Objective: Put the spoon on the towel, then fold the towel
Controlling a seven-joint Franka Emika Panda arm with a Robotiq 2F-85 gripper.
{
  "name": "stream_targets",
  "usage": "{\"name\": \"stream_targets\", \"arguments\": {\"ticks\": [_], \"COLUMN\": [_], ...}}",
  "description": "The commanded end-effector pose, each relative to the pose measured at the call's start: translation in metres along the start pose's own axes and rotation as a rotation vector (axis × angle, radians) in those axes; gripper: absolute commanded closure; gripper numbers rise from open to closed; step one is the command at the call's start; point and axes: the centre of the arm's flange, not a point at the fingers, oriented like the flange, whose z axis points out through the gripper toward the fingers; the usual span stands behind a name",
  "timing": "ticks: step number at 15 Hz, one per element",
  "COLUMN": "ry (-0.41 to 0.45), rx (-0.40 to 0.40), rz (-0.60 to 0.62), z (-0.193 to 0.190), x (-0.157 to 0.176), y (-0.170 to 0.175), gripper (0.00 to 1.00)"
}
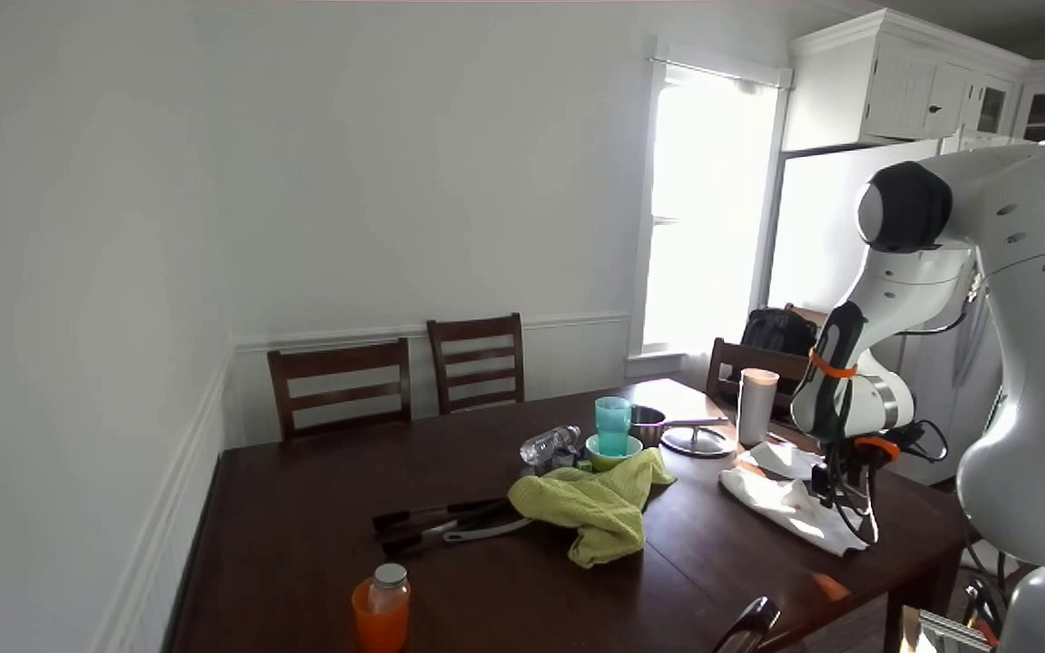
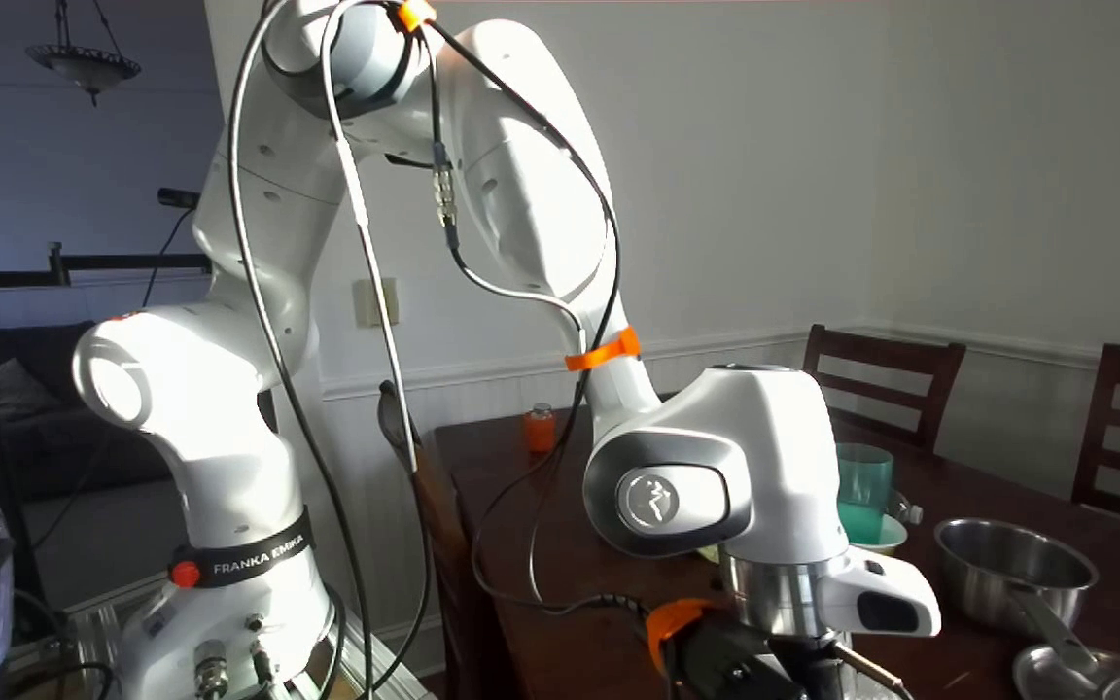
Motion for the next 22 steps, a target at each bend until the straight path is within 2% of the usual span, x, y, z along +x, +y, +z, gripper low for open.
{"name": "stream_targets", "arguments": {"ticks": [1,8,9,10,11,12,19,22], "ry": [-0.027,-0.064,-0.069,-0.073,-0.076,-0.076,-0.072,-0.078], "rx": [0.000,0.021,0.031,0.038,0.052,0.060,0.100,0.114], "rz": [0.032,0.097,0.108,0.120,0.132,0.140,0.176,0.188], "z": [0.018,0.051,0.056,0.058,0.061,0.062,0.063,0.051], "x": [0.005,-0.002,-0.002,-0.002,-0.002,0.000,0.010,0.013], "y": [0.017,0.044,0.045,0.046,0.046,0.047,0.046,0.047], "gripper": [0.00,0.00,0.04,0.13,0.28,0.31,0.81,0.99]}}
